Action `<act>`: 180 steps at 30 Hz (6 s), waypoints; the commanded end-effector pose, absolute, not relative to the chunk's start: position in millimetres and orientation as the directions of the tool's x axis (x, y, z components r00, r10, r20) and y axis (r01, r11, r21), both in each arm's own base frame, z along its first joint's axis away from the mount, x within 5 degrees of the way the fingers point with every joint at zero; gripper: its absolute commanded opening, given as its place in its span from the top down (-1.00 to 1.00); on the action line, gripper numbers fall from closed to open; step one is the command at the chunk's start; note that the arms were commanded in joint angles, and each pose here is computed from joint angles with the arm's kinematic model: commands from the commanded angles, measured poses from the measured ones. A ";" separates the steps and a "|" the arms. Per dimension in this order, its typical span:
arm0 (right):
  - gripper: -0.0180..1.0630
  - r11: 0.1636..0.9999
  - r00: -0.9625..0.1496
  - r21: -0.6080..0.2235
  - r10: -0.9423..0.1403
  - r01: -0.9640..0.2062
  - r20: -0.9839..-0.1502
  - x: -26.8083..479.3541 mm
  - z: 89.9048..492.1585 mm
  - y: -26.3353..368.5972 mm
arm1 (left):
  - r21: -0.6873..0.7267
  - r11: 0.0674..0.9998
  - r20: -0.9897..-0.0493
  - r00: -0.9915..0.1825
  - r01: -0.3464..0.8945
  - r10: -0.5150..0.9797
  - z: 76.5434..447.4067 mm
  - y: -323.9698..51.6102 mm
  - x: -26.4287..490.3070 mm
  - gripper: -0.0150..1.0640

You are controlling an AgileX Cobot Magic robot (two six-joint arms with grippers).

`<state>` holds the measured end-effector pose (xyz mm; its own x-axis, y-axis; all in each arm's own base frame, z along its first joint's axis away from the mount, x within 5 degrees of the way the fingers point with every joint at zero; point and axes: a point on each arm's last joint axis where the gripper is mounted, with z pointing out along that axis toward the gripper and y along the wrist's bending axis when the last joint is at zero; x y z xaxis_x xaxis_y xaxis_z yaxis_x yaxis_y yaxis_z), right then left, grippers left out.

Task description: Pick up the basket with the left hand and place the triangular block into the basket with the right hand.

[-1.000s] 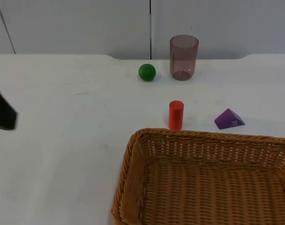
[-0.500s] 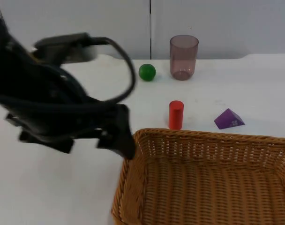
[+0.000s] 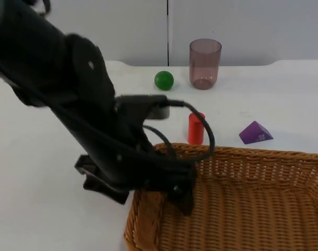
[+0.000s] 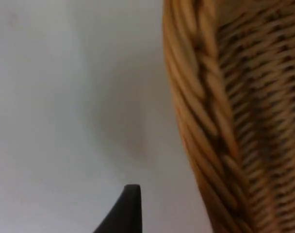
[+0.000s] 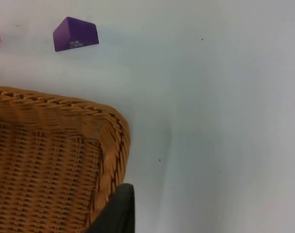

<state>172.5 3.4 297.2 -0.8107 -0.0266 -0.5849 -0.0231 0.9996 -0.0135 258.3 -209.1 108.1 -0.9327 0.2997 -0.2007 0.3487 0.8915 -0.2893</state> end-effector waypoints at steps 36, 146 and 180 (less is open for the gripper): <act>-0.98 1.000 -0.802 -0.019 -0.025 -0.017 -0.596 173.0 299.4 2.0 | -0.429 0.863 -0.190 -0.961 0.266 0.202 194.8 -141.3 262.0 0.98; -0.26 -0.003 0.015 -0.218 -0.998 -0.976 -0.057 438.2 90.1 136.3 | -0.449 0.891 -0.131 -0.982 -0.064 -0.136 188.6 18.3 236.3 0.98; 0.97 0.815 -0.769 -0.112 -0.575 -0.569 -0.278 371.7 290.3 113.1 | -0.443 0.895 -0.132 -0.983 -0.060 -0.131 188.3 18.8 236.1 0.98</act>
<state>382.5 114.9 270.7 -0.7581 -0.6008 -0.2536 -0.5934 0.7968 -0.1136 237.1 19.7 184.5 -0.9849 -0.1201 -0.1244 -0.0562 0.9026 -0.4267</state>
